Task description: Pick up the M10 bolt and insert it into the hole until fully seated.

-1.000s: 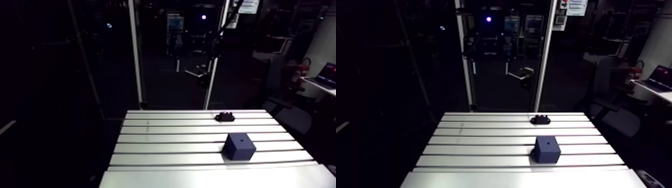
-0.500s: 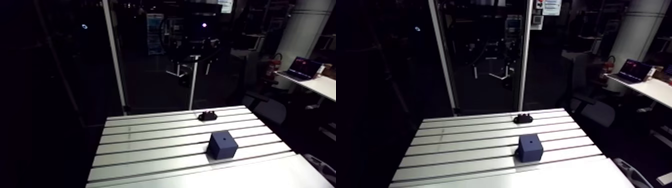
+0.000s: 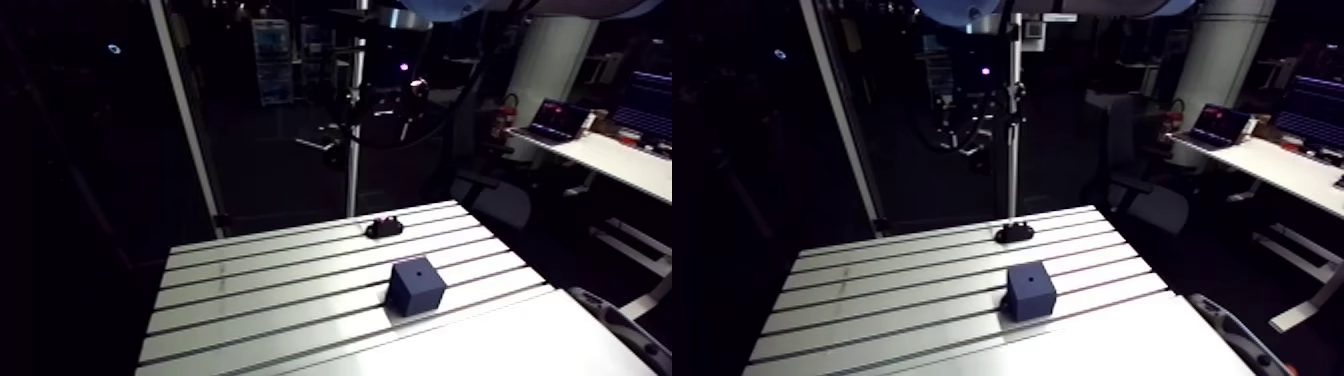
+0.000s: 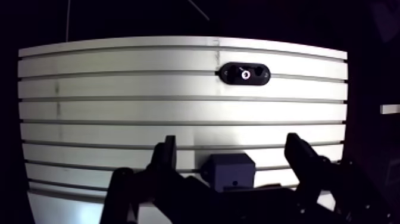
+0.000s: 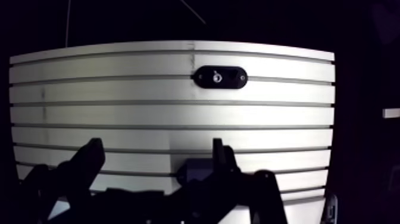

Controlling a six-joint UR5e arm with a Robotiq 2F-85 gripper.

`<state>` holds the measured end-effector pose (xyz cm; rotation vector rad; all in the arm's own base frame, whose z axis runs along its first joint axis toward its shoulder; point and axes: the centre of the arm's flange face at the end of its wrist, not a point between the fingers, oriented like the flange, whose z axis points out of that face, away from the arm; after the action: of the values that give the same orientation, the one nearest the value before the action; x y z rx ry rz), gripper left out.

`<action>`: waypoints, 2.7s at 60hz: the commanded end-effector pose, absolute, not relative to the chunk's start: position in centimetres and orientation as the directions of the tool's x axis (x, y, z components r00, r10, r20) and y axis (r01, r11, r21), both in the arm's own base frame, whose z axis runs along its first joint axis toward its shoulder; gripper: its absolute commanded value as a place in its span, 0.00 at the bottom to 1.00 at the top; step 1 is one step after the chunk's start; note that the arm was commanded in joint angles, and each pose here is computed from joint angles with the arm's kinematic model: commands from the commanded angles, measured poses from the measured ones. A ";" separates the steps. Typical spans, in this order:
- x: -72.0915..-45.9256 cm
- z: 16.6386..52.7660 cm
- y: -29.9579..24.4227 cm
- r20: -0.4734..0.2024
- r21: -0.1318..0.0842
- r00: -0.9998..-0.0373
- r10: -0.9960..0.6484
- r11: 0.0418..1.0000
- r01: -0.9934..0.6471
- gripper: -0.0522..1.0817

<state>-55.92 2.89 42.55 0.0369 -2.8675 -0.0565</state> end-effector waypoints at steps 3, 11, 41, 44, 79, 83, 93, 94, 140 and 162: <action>-56.9 39.5 5.1 0.310 0.019 -0.951 -0.007 1.000 -0.001 0.06; -57.4 37.9 5.7 0.296 0.009 -0.955 0.003 1.000 0.006 0.07; -59.8 32.8 6.8 0.267 0.006 -0.963 -0.023 1.000 -0.023 0.08; -60.1 32.1 7.0 0.263 0.005 -0.965 -0.026 1.000 -0.025 0.08; -63.1 28.2 9.1 0.228 -0.005 -0.974 -0.012 1.000 -0.014 0.29; -63.2 28.3 9.1 0.229 -0.003 -0.973 -0.013 1.000 -0.014 0.30; -63.4 27.4 9.3 0.216 -0.004 -0.976 -0.010 1.000 -0.011 0.32; -63.4 27.2 9.4 0.212 -0.004 -0.977 -0.008 1.000 -0.010 0.33; -65.1 24.5 11.3 0.172 0.022 -0.985 0.006 1.000 0.010 0.41; -65.6 23.4 11.2 0.156 0.022 -0.988 0.003 1.000 0.006 0.42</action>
<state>-65.21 11.28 23.98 -0.0096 -2.9769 -0.0349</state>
